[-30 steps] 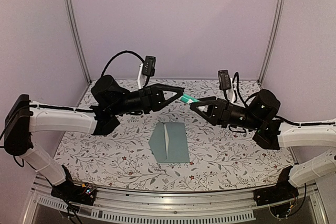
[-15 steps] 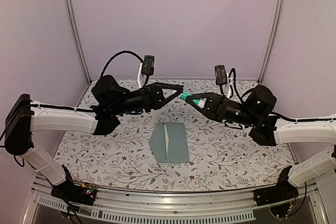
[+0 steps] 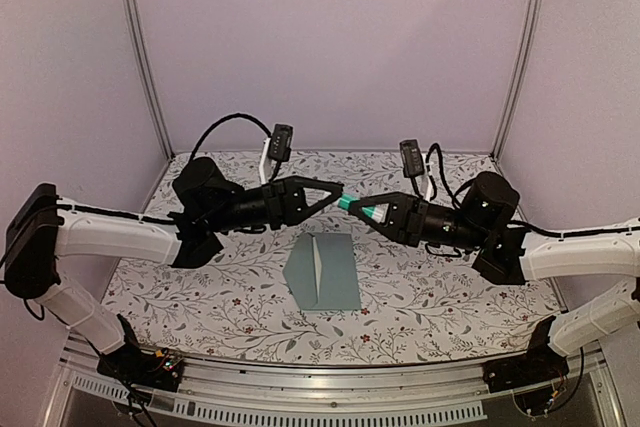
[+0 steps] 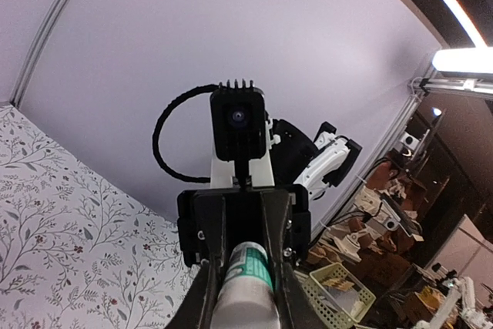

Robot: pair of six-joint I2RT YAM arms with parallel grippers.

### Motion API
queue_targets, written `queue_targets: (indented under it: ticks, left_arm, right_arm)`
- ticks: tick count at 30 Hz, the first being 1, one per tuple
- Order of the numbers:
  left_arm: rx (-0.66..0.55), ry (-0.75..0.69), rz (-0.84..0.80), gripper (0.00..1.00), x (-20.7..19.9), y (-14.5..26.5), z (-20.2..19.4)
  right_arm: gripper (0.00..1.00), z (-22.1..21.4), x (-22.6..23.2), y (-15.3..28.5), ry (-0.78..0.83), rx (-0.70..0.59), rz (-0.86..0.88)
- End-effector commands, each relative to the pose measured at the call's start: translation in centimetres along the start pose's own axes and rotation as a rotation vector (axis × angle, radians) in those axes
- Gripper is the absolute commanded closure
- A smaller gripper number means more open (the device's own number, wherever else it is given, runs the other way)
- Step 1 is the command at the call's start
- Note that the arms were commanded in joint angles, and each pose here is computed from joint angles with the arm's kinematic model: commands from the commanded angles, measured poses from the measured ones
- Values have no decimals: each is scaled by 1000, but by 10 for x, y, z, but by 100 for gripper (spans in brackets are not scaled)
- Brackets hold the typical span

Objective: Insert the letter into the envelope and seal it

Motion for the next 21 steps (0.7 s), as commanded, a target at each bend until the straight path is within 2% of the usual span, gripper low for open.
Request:
queue_targets:
  ticks: [1,16,21]
  left_arm:
    - [-106,-17,55,100,10,22,29]
    - [-113,-6,148,100,23,51,30]
    - [1,-18,380,100,45,70,17]
  right_arm:
    - [100,8,15,14,36,-48,30]
    - [100,0,6,22,22,-19,-44]
    - [100,-1,-6,25,23,8,-173]
Point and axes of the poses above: each gripper's point midway between its finger pads, its own y axis back along the fingers, its own x axis along the line the jaws close on, z = x × y, the point moved 5 cm from there along y, back along the fingers, and after that the axes turned 3 degrees about -y, right-handed, at the moved point
